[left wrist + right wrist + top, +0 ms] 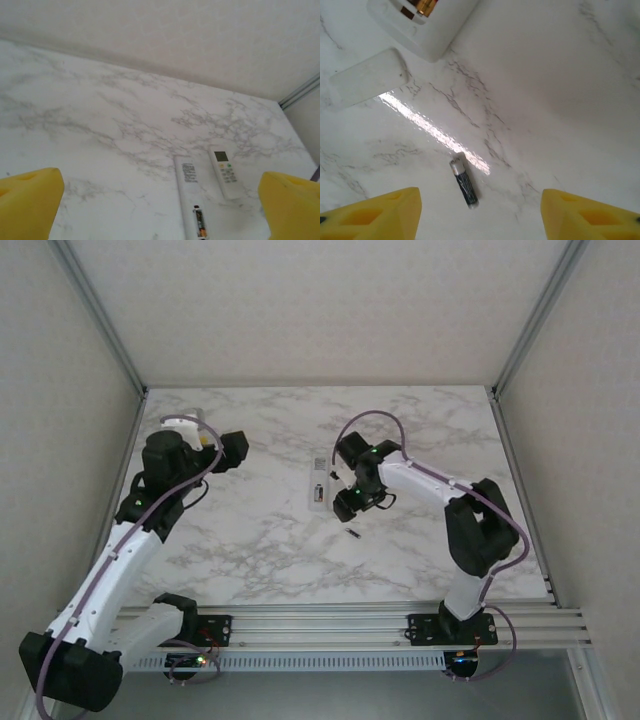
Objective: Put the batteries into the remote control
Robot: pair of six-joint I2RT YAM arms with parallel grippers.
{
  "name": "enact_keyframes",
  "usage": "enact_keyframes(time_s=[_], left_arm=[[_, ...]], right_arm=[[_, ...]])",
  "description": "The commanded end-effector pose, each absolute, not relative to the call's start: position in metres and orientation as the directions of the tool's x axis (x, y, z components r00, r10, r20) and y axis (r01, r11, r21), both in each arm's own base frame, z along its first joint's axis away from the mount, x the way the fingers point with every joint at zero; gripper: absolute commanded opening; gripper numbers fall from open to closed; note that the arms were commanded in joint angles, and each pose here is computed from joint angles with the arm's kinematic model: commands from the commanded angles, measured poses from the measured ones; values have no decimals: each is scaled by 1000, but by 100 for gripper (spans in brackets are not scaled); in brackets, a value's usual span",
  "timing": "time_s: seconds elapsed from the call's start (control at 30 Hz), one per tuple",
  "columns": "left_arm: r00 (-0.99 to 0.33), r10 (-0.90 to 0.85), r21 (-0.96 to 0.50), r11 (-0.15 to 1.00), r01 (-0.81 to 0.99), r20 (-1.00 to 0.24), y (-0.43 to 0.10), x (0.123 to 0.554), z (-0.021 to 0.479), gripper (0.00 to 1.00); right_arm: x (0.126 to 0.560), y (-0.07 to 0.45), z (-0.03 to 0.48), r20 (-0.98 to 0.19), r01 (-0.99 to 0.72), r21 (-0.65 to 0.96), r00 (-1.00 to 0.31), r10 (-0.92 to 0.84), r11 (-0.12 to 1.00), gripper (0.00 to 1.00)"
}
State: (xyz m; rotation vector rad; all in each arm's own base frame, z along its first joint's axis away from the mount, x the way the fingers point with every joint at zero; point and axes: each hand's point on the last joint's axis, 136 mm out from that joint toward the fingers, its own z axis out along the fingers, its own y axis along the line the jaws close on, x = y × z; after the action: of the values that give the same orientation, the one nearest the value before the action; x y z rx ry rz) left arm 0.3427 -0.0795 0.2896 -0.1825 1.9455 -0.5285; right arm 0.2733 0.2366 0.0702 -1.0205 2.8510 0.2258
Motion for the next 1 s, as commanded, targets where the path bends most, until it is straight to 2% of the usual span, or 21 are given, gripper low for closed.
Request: enact_keyframes(time_s=[0.0, 0.13, 0.37, 0.53, 0.73, 0.97], left_arm=[[-557, -459, -591, 804, 71, -692, -82, 338, 273, 100], [-623, -463, -617, 786, 41, -630, -76, 342, 259, 100], [-623, -441, -591, 805, 43, -646, -76, 345, 253, 100], [-616, -397, -526, 850, 34, -680, -73, 343, 250, 100], [-605, -323, -435, 899, 44, -728, -75, 341, 251, 100], [-603, -320, -414, 910, 18, -730, -72, 344, 244, 100]], right_arm=[[261, 235, 56, -62, -667, 88, -745, -665, 740, 63], [251, 238, 46, -42, -662, 102, -749, -661, 743, 58], [229, 241, 37, 2, -665, 133, -741, -672, 734, 53], [240, 232, 23, 30, -645, 52, -762, -647, 762, 46], [238, 239, 12, 43, -651, 13, -758, -651, 759, 32], [233, 245, 1, 69, -638, 28, -767, -638, 770, 19]])
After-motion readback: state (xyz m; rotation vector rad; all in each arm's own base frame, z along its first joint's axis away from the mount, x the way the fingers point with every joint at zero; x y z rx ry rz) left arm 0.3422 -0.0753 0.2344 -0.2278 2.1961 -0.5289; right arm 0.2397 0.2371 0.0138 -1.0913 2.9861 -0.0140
